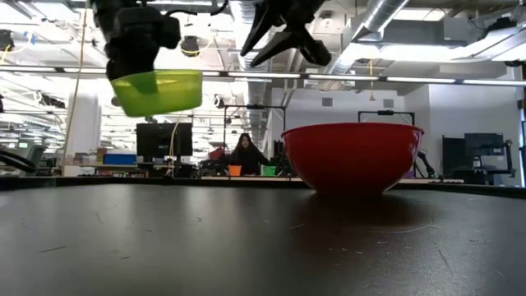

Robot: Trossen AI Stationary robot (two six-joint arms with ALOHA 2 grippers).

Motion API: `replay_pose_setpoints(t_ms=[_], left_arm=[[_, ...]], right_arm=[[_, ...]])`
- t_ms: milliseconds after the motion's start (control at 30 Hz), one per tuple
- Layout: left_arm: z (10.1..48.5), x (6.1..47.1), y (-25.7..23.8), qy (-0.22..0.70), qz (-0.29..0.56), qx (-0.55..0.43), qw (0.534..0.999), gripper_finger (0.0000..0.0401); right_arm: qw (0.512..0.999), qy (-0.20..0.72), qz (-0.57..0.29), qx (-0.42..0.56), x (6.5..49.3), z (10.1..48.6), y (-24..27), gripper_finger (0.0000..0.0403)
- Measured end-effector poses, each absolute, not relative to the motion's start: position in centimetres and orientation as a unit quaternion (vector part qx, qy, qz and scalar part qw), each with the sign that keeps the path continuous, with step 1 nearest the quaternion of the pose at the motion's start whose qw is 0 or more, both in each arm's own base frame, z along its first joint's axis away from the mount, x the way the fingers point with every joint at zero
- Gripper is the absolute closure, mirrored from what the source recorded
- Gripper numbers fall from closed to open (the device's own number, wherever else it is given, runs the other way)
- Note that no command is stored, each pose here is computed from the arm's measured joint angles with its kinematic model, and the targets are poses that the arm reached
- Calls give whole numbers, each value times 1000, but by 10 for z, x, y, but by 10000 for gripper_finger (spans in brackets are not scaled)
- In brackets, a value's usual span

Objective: Nest bowls inside each other by size order
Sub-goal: Stack the green transparent bowl on top of the orange patterned bowl

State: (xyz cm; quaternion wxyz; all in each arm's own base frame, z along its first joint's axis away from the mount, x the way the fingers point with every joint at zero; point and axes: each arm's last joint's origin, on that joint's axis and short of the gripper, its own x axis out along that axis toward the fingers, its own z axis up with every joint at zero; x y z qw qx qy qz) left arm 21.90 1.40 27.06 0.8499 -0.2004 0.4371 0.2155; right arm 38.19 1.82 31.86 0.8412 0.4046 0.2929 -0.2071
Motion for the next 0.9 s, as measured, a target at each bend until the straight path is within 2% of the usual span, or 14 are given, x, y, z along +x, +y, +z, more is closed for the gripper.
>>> replay_pose_setpoints(t_ms=[267, 400, 567, 900], left_arm=[[284, 239, 36, 449, 212, -195, 846, 401], [278, 254, 43, 466, 216, -181, 839, 401], [273, 270, 51, 471, 237, -168, 833, 401], [298, 284, 57, 400, 229, -159, 873, 401]], right_arm=[[841, 287, -218, 404, 383, 318, 7, 300], [848, 263, -212, 409, 386, 322, 2, 300], [848, 274, -229, 391, 384, 319, -2, 300], [841, 290, -266, 372, 379, 314, -4, 301]])
